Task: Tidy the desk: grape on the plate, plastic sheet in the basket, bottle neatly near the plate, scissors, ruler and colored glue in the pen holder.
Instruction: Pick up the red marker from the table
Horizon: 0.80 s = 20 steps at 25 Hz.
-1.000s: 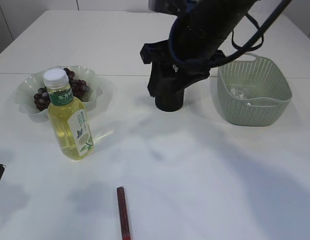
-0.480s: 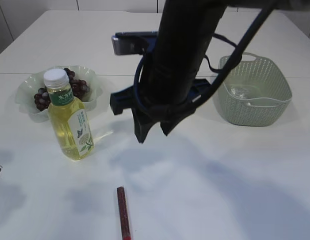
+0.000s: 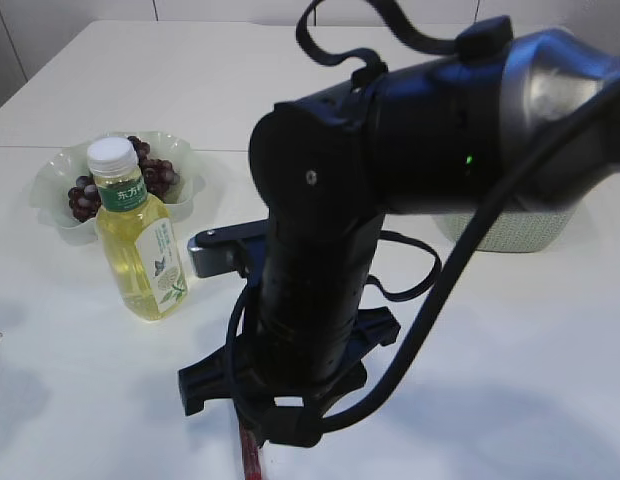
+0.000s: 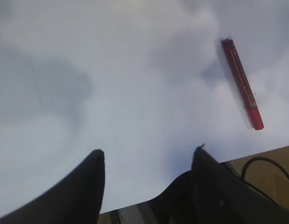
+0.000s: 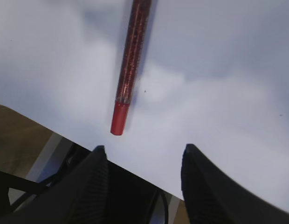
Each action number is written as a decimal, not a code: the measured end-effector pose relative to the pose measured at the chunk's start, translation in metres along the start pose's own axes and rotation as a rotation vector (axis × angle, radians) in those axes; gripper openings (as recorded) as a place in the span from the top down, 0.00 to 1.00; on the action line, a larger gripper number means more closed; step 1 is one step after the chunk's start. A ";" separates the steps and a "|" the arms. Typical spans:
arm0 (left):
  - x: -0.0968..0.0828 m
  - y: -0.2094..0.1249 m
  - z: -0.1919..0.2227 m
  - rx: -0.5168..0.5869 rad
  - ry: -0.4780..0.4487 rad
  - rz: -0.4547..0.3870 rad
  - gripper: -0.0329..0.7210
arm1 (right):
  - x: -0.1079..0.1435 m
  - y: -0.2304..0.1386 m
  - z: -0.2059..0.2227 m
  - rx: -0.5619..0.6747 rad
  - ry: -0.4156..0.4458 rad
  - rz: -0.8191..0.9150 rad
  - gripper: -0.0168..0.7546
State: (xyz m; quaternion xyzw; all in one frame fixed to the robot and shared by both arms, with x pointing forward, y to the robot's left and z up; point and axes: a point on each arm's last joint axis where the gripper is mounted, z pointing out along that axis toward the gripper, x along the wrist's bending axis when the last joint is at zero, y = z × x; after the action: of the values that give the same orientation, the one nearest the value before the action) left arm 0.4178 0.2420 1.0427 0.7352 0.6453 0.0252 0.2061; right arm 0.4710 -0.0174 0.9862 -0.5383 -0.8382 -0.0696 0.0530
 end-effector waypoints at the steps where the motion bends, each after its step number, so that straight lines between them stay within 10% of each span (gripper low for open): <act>1: 0.000 0.000 0.000 0.000 0.000 0.000 0.38 | 0.004 -0.002 0.005 0.001 0.001 0.005 0.45; 20: 0.000 0.000 0.000 0.000 0.000 0.000 0.38 | 0.019 0.002 0.075 0.049 -0.027 0.133 0.45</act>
State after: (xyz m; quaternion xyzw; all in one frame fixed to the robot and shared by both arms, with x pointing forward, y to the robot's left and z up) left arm 0.4178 0.2420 1.0427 0.7352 0.6453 0.0252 0.2061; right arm 0.4637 0.0133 0.9159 -0.5922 -0.8027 -0.0381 0.0593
